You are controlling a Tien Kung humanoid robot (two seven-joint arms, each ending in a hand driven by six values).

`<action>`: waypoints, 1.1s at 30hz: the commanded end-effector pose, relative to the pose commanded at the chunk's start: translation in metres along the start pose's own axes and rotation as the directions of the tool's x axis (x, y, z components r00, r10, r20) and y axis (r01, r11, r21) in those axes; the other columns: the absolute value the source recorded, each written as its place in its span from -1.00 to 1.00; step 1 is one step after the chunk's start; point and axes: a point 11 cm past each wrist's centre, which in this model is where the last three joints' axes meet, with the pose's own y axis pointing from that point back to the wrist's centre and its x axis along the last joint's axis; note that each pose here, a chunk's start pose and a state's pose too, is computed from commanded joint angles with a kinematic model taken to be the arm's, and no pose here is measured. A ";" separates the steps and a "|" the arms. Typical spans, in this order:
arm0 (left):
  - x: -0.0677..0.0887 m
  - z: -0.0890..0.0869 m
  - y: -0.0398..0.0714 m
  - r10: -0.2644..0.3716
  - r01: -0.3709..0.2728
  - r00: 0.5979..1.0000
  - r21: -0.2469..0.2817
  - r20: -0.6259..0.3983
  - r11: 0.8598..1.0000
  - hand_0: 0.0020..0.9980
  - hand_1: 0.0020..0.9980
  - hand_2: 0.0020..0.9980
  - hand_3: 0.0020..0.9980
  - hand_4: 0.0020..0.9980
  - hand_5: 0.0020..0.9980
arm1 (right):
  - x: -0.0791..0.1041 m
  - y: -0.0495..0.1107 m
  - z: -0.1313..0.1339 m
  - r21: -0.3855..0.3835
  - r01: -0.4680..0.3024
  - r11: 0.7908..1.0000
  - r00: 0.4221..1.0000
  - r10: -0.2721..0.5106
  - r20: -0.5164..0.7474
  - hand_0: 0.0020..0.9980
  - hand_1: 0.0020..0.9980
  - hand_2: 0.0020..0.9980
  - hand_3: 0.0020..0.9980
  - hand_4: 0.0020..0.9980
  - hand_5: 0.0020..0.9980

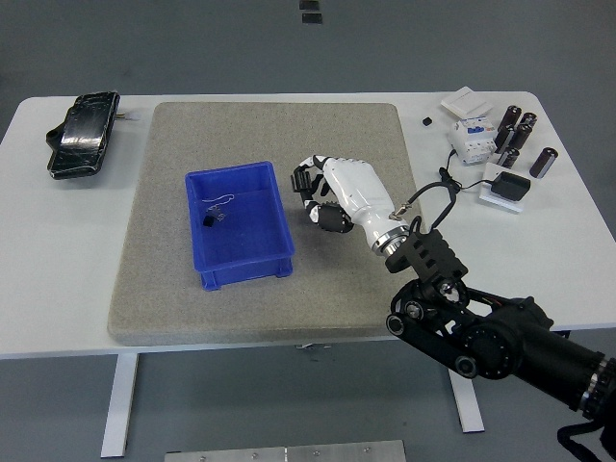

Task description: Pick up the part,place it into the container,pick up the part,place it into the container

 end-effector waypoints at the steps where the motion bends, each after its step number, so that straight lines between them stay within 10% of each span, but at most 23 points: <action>1: 0.000 0.000 0.000 0.000 0.000 1.000 0.000 0.000 1.000 0.34 0.29 0.21 0.26 0.43 0.13 | -0.002 -0.001 -0.004 0.010 0.006 1.000 1.000 -0.006 -0.001 -0.23 -0.18 -0.15 0.18 -0.02 -1.00; 7: 0.000 0.000 0.000 0.001 -0.001 1.000 0.002 0.000 1.000 0.34 0.29 0.21 0.26 0.43 0.14 | -0.024 -0.003 -0.030 0.073 0.085 0.994 0.996 -0.082 -0.045 -0.24 -0.14 -0.10 0.24 0.02 -1.00; 8: 0.000 0.000 0.000 0.001 -0.001 1.000 0.001 0.000 1.000 0.34 0.29 0.21 0.27 0.44 0.16 | -0.028 -0.003 -0.032 0.075 0.099 0.992 0.994 -0.095 -0.058 0.35 0.40 0.35 0.39 -0.01 -0.46; 14: 0.000 0.000 0.000 0.000 0.000 1.000 0.005 0.003 1.000 0.34 0.29 0.21 0.27 0.44 0.16 | -0.037 -0.004 -0.032 0.065 0.154 0.986 0.981 -0.145 -0.127 0.35 0.40 0.35 0.39 -0.01 -0.46; 15: 0.000 0.000 0.000 0.000 0.000 1.000 0.006 0.004 1.000 0.34 0.29 0.21 0.26 0.45 0.16 | -0.037 -0.004 -0.031 0.061 0.159 0.985 0.980 -0.150 -0.134 0.74 0.71 0.68 0.71 0.59 0.02; 20: 0.001 0.001 0.000 0.000 0.000 1.000 0.005 0.005 1.000 0.34 0.29 0.21 0.26 0.45 0.16 | -0.038 -0.004 -0.030 0.047 0.172 0.984 0.975 -0.163 -0.150 0.74 0.71 0.68 0.71 0.59 0.02; 21: 0.001 0.001 0.000 0.000 0.000 1.000 0.004 0.005 1.000 0.34 0.29 0.21 0.26 0.45 0.15 | -0.039 -0.004 -0.029 0.044 0.176 0.983 0.974 -0.168 -0.152 0.86 0.81 0.80 0.86 0.94 0.29; 33: 0.000 0.000 0.000 -0.001 0.001 1.000 0.005 0.009 1.000 0.34 0.28 0.21 0.26 0.44 0.13 | -0.009 -0.010 -0.012 -0.029 0.078 0.997 0.997 -0.078 -0.009 0.87 0.80 0.79 0.89 1.00 0.34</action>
